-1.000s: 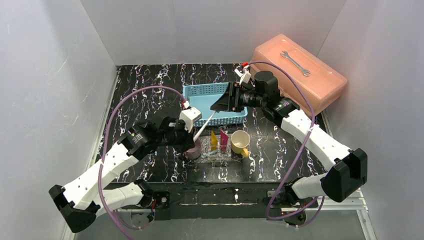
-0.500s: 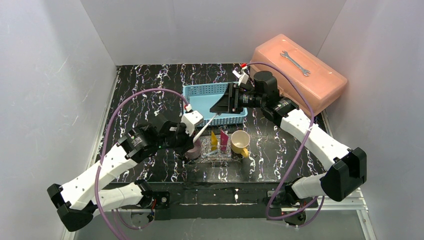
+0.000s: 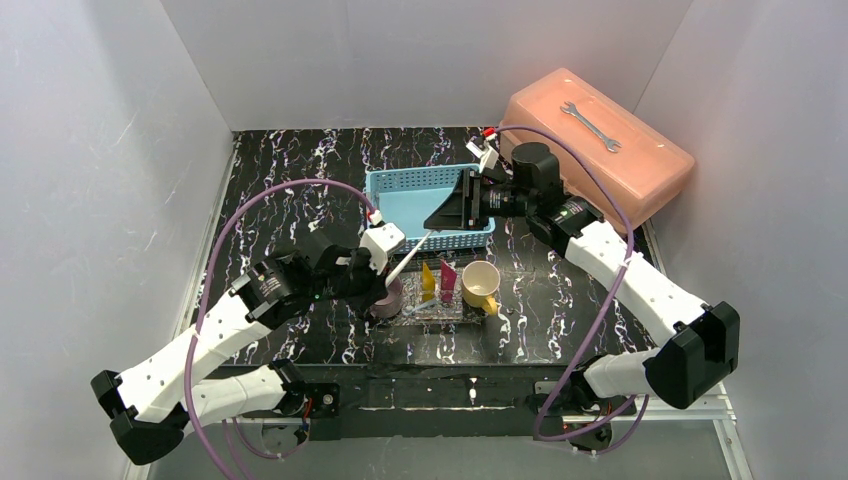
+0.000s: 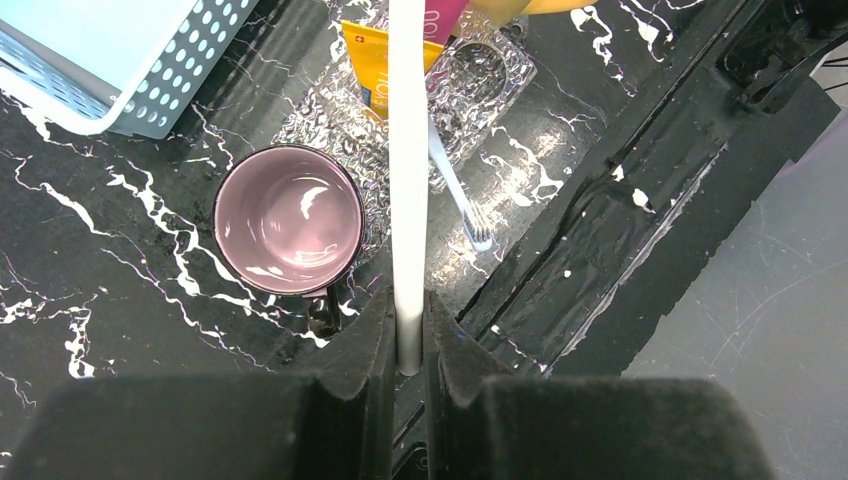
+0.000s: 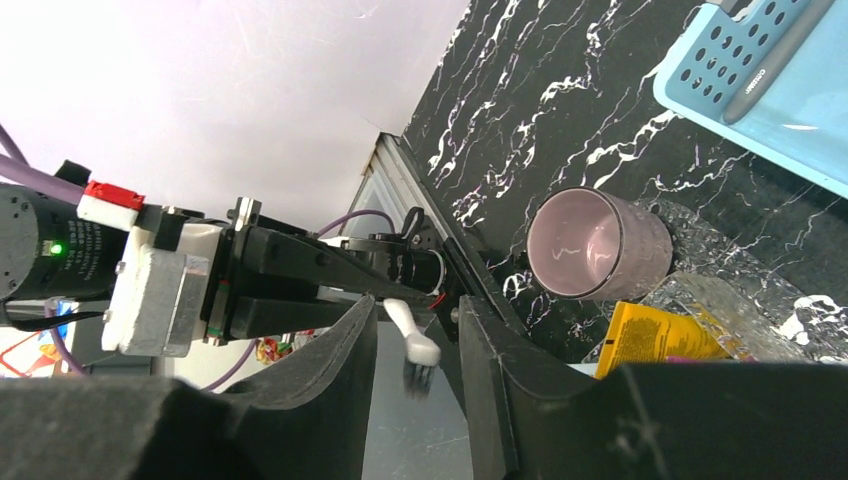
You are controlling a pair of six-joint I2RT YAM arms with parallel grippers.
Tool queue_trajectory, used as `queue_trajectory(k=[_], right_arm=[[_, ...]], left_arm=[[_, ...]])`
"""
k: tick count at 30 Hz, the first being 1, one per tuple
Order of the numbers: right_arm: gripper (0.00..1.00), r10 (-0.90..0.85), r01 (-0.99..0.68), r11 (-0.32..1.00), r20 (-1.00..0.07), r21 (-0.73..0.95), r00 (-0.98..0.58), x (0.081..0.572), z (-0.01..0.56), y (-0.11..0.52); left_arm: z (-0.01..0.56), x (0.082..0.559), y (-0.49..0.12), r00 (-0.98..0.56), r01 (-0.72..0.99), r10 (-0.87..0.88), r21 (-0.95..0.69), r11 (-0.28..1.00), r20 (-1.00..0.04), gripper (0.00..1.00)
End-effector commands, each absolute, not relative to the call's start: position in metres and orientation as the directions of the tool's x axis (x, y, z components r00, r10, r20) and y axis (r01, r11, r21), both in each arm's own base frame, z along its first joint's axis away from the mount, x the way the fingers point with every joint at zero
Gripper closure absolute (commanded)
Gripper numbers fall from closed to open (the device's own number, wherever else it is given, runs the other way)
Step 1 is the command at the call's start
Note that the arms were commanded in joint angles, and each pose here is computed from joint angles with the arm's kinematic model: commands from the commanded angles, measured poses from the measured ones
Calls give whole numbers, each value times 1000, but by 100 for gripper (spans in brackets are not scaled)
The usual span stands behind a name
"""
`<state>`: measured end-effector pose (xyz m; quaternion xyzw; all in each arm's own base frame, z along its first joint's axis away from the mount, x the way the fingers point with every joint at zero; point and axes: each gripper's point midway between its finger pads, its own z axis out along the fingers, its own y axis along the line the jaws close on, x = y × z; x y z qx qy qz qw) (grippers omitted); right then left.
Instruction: Prepare toiletry sets of a toothbrush and toothpaste on the tray
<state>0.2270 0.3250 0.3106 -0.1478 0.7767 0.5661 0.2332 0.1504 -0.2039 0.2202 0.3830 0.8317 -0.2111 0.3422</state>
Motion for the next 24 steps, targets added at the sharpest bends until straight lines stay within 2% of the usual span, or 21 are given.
queue_trajectory(k=[1,13,19,21,24], right_arm=[[57,36,-539,251,-564,804,-825,216,335,322],[67,27,-527,259,-551,810,-834,212,329,319],[88,25,-527,255,-551,810,-834,212,329,320],[98,24,-528,252,-550,811,-835,211,330,320],[99,21,-529,251,-551,811,-834,211,330,320]], left_arm=[[220,149,-198,-458,782,503,-63,621,-733,100],[221,151,-197,-457,778,500,-58,625,-735,100],[221,150,-198,-457,781,503,-61,622,-734,100],[221,150,-199,-457,782,504,-61,621,-733,100],[221,150,-200,-459,782,503,-65,619,-732,98]])
